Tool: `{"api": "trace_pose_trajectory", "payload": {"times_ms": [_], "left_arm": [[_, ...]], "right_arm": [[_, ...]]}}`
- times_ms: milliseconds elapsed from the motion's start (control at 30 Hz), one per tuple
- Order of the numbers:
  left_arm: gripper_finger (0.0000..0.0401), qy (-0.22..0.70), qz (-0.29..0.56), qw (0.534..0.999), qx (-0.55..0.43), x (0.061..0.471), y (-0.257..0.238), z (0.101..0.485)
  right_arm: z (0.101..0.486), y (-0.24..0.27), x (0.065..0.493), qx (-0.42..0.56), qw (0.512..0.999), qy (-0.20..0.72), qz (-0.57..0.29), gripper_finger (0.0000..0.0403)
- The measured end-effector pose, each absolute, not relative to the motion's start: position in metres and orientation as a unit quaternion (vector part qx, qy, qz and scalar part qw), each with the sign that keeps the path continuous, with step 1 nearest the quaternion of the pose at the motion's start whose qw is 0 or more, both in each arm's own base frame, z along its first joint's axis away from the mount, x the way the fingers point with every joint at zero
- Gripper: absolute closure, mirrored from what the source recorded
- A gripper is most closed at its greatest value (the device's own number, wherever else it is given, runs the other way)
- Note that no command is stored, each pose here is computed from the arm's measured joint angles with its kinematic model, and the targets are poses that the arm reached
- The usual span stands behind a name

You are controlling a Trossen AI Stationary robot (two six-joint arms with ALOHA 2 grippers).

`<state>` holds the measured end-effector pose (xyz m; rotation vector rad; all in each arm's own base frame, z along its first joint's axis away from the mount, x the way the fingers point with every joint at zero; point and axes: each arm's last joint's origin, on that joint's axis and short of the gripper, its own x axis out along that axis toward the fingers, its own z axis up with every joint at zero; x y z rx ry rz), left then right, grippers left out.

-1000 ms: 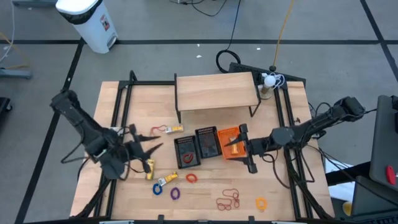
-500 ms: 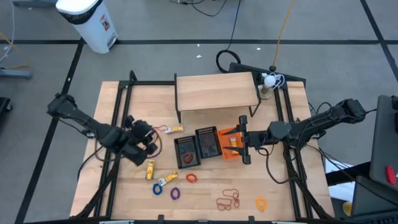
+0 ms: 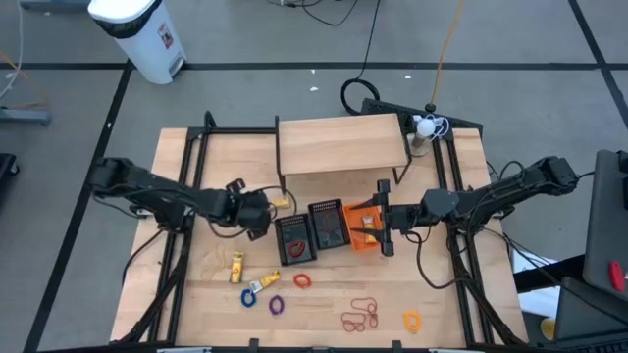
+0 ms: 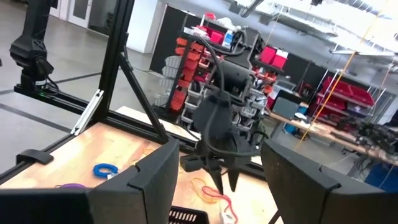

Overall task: Pick & Place Office Desk Supplies
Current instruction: Put the yellow crayon bag into the orange bin

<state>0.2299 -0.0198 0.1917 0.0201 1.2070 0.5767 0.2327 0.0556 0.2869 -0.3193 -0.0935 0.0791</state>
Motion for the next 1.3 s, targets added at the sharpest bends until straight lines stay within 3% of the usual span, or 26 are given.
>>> {"api": "trace_pose_trajectory", "payload": {"times_ms": [233,533,1300], "left_arm": [[0.0277,0.567,0.218,0.794,-0.007,0.238,-0.002,0.175],[0.0277,0.551,0.164,0.810,-0.113,0.244,0.019,0.172],[0.0277,0.555,0.152,0.807,-0.136,0.242,0.037,0.172]], "right_arm": [[0.282,0.056,0.233,-0.130,0.990,-0.018,0.044,0.0183],[0.279,0.056,0.233,-0.095,0.994,-0.006,0.046,0.0183],[0.279,0.056,0.233,-0.097,0.994,-0.006,0.046,0.0183]]}}
